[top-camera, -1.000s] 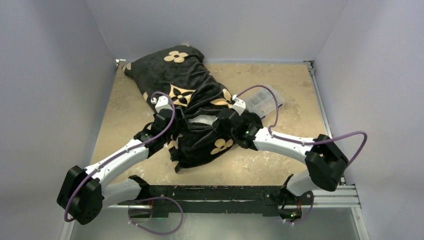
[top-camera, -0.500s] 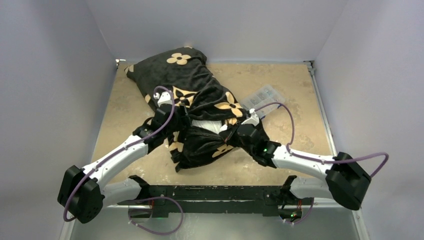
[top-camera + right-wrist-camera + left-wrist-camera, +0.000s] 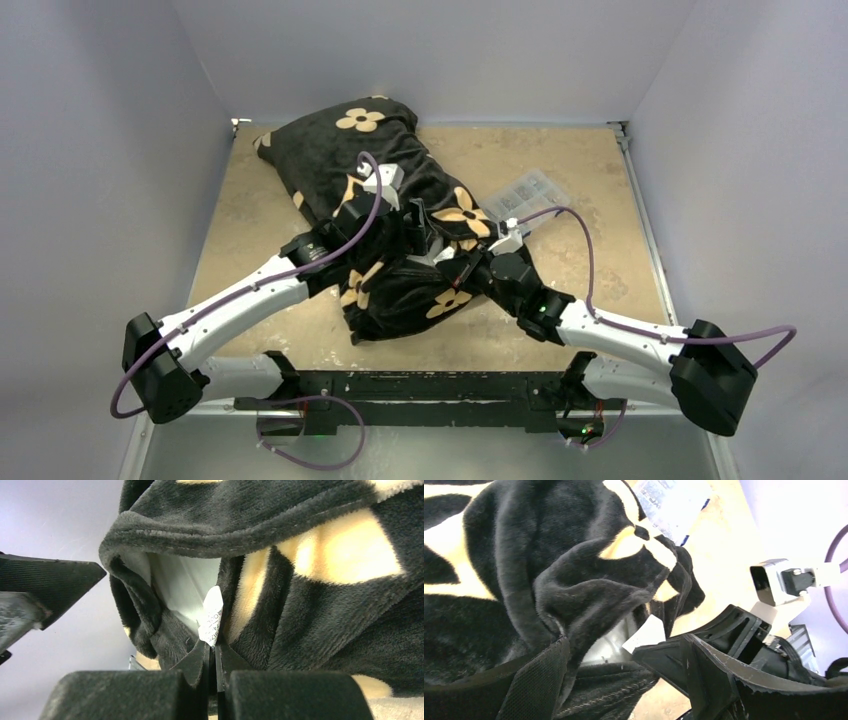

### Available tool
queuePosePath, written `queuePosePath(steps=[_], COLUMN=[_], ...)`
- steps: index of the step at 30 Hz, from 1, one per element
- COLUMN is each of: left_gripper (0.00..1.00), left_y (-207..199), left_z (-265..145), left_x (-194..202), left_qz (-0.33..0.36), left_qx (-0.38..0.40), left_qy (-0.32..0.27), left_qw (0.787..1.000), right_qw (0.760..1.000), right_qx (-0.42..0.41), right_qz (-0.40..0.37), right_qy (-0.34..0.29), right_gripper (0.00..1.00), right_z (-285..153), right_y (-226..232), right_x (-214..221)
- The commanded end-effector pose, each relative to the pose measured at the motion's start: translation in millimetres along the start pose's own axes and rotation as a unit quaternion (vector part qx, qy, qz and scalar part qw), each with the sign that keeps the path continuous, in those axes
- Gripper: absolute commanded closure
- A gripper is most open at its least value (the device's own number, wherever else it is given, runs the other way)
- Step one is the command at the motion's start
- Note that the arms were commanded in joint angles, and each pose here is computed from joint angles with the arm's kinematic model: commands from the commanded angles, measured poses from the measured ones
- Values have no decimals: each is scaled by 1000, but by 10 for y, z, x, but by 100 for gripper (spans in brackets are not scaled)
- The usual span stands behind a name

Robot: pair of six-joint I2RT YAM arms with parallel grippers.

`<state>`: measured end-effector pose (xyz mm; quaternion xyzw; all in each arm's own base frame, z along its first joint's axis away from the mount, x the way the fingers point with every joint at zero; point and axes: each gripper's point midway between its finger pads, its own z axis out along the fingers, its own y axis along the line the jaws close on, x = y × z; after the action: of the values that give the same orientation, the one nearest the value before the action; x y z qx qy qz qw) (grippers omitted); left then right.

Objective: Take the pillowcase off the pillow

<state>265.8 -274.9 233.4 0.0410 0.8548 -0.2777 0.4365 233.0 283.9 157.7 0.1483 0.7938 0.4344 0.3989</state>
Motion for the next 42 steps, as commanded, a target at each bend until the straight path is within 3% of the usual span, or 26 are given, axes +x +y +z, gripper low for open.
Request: queuePosePath(steps=[1, 6, 9, 12, 19, 25, 35, 39, 42], left_gripper=[20, 28, 38, 41, 33, 32, 17, 17, 26], left_y=[-220, -407, -344, -188, 311, 647, 650, 620, 686], left_z=[5, 85, 233, 410, 613, 815, 995, 1090, 1146], left_x=[-60, 36, 152, 267, 176, 307, 828, 1040, 1098], left_qz=[-8, 4, 8, 13, 30, 24, 6, -2, 2], left_qx=[27, 48, 31, -3, -129, -165, -123, -103, -113], left_qy=[2, 14, 24, 25, -26, 12, 97, 128, 131], left_qw=[1000, 999, 999, 1000, 991, 986, 988, 986, 985], right_qw=[999, 999, 999, 999, 999, 999, 999, 999, 999], right_qx=[-21, -29, -30, -30, -28, -31, -34, -32, -31], right_qz=[-12, -8, -10, -11, -11, -8, -14, -16, -13], right_qy=[23, 22, 21, 21, 25, 23, 29, 29, 30], right_gripper=[100, 100, 100, 100, 100, 100, 100, 100, 100], right_z=[-25, -61, -63, -57, -64, -103, -59, -27, -37], right_y=[11, 21, 27, 26, -13, -14, -29, -30, -47], right_x=[128, 126, 120, 119, 149, 138, 184, 191, 197])
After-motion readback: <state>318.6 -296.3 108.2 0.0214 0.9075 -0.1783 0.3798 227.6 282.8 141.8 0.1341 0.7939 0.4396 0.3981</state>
